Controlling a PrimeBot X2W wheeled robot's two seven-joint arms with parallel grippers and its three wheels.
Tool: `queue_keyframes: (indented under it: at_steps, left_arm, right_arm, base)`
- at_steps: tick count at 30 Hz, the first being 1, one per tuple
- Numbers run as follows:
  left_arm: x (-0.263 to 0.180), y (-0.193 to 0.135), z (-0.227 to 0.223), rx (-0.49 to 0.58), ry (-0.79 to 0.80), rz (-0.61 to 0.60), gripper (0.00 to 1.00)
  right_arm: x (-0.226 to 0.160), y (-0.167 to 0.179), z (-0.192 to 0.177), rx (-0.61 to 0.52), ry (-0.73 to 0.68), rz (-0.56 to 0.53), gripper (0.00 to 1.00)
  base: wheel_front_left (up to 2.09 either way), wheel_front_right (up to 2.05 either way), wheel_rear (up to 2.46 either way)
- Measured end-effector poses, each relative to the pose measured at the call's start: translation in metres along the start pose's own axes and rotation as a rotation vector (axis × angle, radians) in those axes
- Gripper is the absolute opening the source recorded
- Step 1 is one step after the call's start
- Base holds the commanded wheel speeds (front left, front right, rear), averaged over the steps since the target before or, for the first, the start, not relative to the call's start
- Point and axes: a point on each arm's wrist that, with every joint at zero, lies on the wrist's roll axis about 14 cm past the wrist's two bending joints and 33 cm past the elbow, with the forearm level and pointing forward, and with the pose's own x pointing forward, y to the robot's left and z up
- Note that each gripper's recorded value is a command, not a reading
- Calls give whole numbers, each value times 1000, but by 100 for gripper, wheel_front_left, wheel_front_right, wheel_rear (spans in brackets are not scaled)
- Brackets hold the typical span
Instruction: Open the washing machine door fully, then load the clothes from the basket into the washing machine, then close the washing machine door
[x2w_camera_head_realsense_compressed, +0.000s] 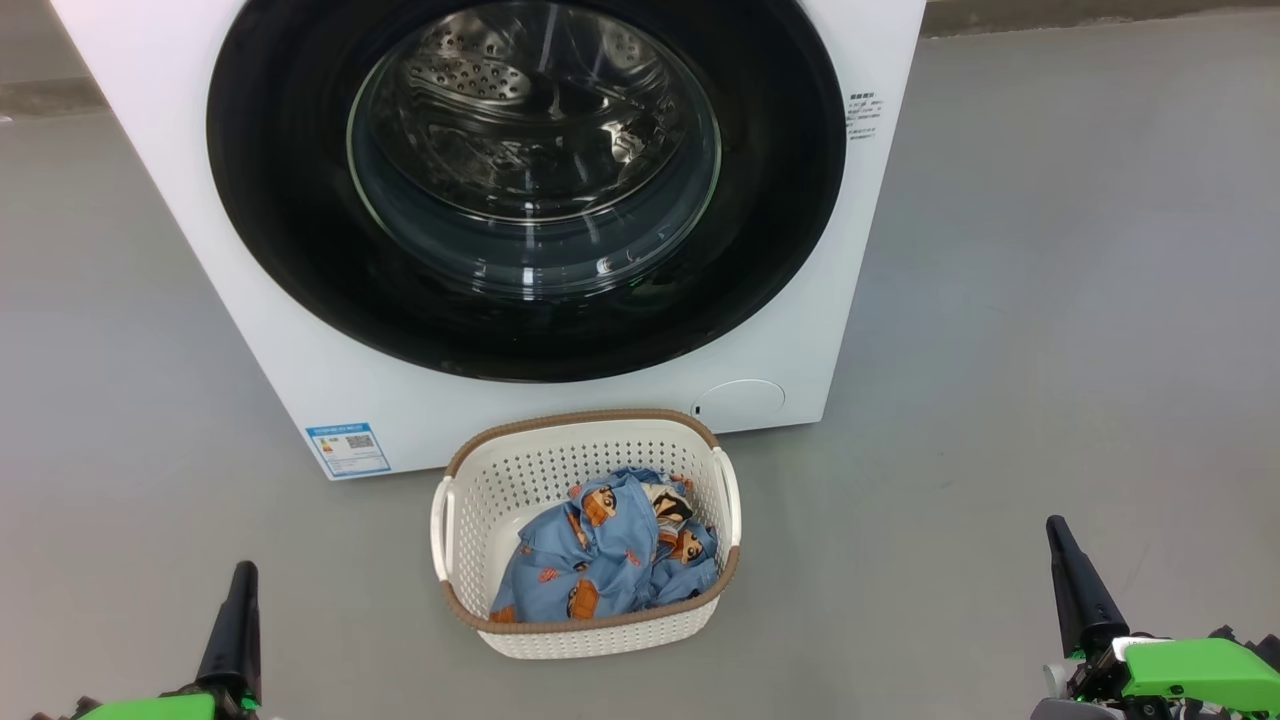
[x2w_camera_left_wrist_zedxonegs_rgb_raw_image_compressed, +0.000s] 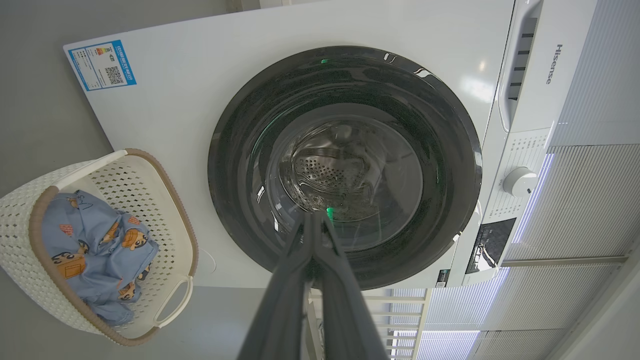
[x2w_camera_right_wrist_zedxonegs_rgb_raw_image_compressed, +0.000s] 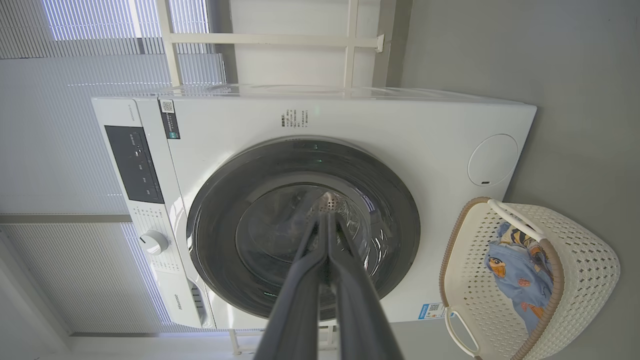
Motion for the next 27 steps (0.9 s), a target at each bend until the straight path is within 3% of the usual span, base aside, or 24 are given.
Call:
queue_keyframes:
  at_steps: [27]
  left_arm:
    - [0,0,0,0,0,0,0]
  right_arm:
    - [0,0,0,0,0,0,0]
  base:
    - [0,0,0]
